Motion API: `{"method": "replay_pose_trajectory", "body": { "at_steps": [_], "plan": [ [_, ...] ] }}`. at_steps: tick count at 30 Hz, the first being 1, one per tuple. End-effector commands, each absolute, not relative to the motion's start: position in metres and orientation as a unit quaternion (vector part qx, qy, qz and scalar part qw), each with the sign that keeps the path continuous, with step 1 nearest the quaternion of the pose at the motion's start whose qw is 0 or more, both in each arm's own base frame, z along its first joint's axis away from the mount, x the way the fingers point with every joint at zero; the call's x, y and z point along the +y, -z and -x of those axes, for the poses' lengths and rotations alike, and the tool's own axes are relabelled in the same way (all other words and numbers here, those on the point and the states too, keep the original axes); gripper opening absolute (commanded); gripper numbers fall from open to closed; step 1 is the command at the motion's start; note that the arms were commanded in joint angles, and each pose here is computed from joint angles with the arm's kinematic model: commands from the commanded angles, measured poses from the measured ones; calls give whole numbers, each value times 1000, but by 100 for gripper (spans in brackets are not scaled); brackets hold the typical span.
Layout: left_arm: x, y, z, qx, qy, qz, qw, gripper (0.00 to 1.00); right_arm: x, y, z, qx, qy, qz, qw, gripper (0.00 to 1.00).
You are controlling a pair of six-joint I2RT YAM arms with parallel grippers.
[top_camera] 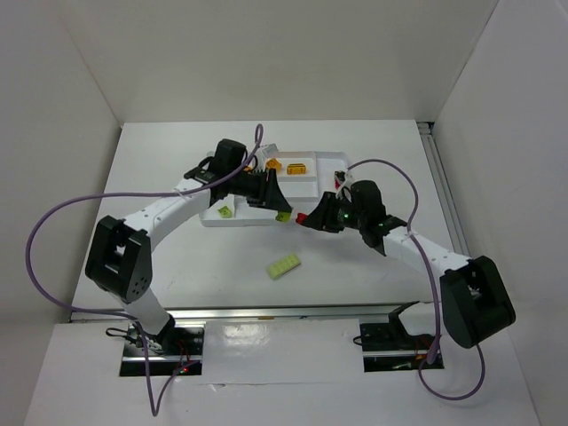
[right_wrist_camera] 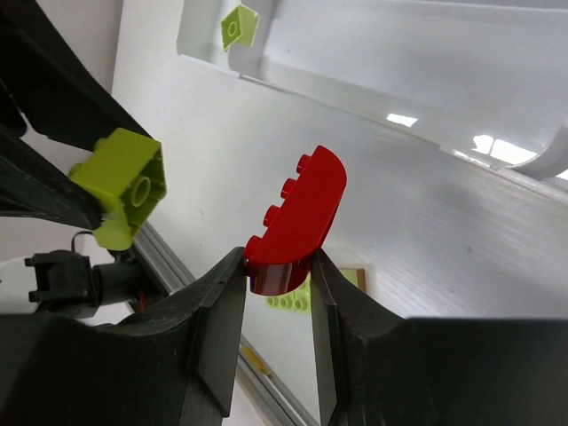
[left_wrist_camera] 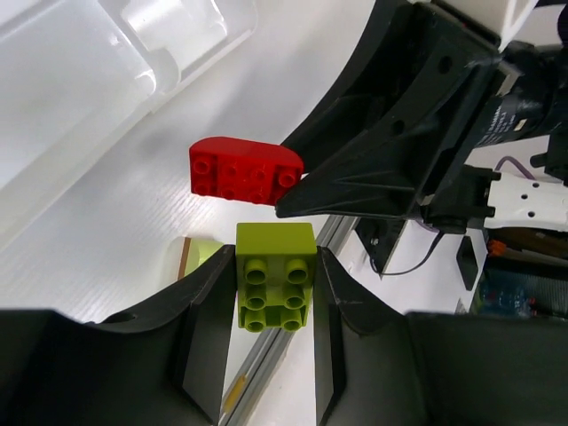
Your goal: Sort the legos into containers by color
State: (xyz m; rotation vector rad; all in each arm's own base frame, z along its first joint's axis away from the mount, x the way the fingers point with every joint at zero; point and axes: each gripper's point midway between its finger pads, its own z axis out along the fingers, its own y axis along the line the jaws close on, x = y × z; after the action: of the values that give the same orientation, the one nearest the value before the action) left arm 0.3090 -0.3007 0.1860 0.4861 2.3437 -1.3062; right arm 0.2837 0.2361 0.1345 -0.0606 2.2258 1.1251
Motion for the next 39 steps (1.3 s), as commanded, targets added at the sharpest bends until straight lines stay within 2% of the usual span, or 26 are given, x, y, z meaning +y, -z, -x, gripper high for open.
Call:
{"method": "replay_pose_trajectory", "body": {
  "at_steps": [1, 6, 9, 13, 17, 19, 20, 22, 28, 37, 38, 39],
  "plan": [
    [-299, -208, -331, 836, 466, -167, 238, 0, 220, -145, -305, 851, -376, 7, 366, 10],
    [-268, -173, -365, 907, 327, -103, 245, 0, 173, -168, -355, 861, -232, -72, 447, 11],
    [-257, -166, -375, 919, 289, -82, 255, 0, 158, -169, -382, 855, -176, -97, 478, 11],
    [-256, -155, -389, 927, 267, -73, 252, 0, 148, -157, -410, 857, -131, -118, 485, 11],
    [-262, -143, -401, 928, 283, -76, 230, 0, 145, -139, -428, 859, -107, -142, 480, 20],
    [-262, -147, -409, 927, 277, -74, 243, 0, 146, -132, -437, 861, -99, -150, 477, 52],
    [-260, -143, -414, 930, 267, -70, 244, 0, 147, -131, -439, 862, -97, -149, 474, 65],
    [-259, -142, -423, 932, 254, -65, 251, 0, 146, -133, -441, 865, -90, -151, 470, 84],
    [-242, -123, -443, 946, 196, -51, 252, 0, 140, -182, -426, 836, -118, -156, 513, 86],
    [-237, -80, -479, 958, 152, -5, 243, 1, 110, -191, -367, 842, -95, -147, 510, 88],
    [-237, -79, -484, 957, 150, -4, 250, 9, 110, -197, -363, 838, -103, -145, 515, 88],
    [-239, -80, -487, 956, 152, 1, 252, 37, 110, -192, -357, 844, -103, -142, 507, 88]
  ]
}}
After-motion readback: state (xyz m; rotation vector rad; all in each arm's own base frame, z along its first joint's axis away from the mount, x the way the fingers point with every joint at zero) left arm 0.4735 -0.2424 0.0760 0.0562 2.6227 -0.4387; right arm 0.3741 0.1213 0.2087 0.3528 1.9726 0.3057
